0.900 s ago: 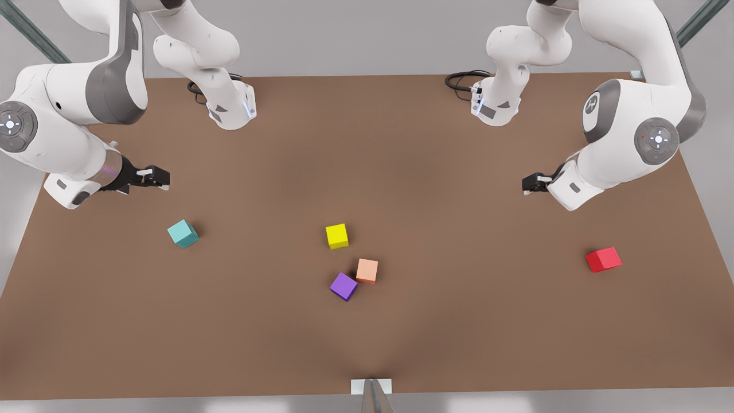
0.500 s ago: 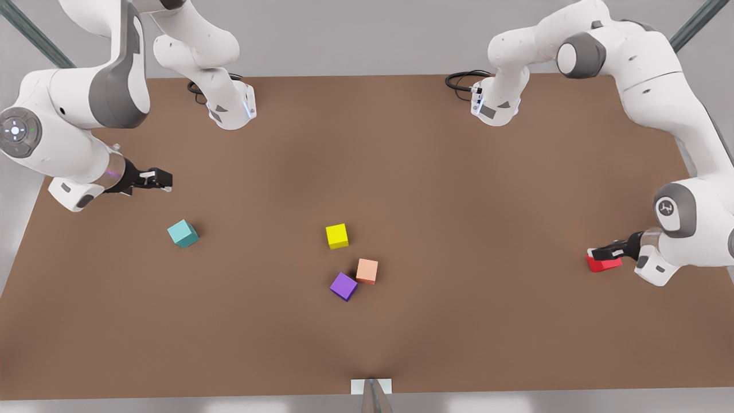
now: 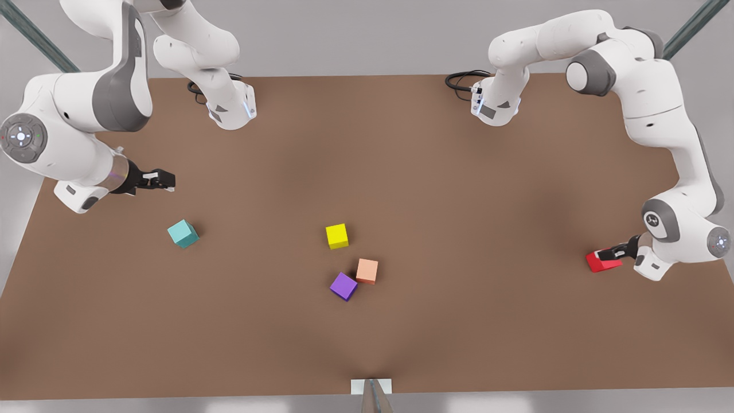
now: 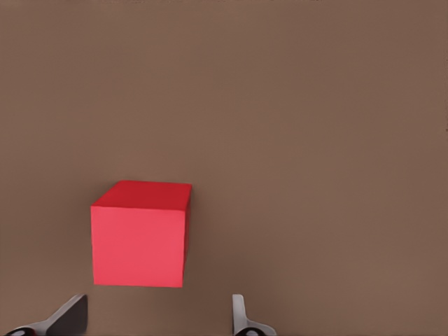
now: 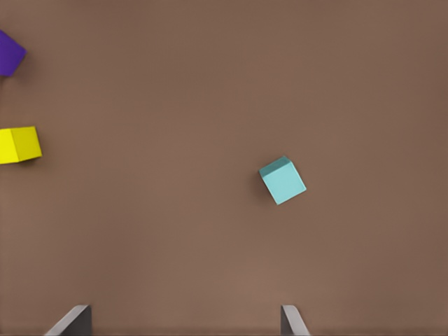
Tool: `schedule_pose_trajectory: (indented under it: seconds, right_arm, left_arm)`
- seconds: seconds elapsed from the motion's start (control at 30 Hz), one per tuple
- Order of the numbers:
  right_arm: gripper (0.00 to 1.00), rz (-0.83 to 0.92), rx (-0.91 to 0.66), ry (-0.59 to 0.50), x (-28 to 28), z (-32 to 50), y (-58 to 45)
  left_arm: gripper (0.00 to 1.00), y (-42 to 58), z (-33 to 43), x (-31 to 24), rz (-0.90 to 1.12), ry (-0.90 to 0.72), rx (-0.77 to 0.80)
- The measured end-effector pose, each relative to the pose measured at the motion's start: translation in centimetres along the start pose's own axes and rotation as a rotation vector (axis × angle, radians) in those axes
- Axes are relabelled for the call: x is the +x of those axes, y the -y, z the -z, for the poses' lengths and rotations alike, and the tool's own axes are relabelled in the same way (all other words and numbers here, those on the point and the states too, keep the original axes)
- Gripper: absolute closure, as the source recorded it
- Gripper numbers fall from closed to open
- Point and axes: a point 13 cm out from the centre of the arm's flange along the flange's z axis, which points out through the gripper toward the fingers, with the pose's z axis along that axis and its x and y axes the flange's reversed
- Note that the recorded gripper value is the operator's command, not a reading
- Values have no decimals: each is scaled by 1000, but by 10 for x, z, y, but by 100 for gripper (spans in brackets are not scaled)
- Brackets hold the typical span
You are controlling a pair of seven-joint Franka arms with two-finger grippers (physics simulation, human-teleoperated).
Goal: Pick up red wooden cube and pass to hand red wooden cube and place in blue wooden cube
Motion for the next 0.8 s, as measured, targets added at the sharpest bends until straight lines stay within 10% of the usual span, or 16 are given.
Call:
schedule_pose_trajectory:
  seconds: [0.8]
  right_arm:
    - [0, -6, -6, -15, 0, -11, 2]
  left_arm:
    - [0, -20, -35, -28, -98, 68, -64]
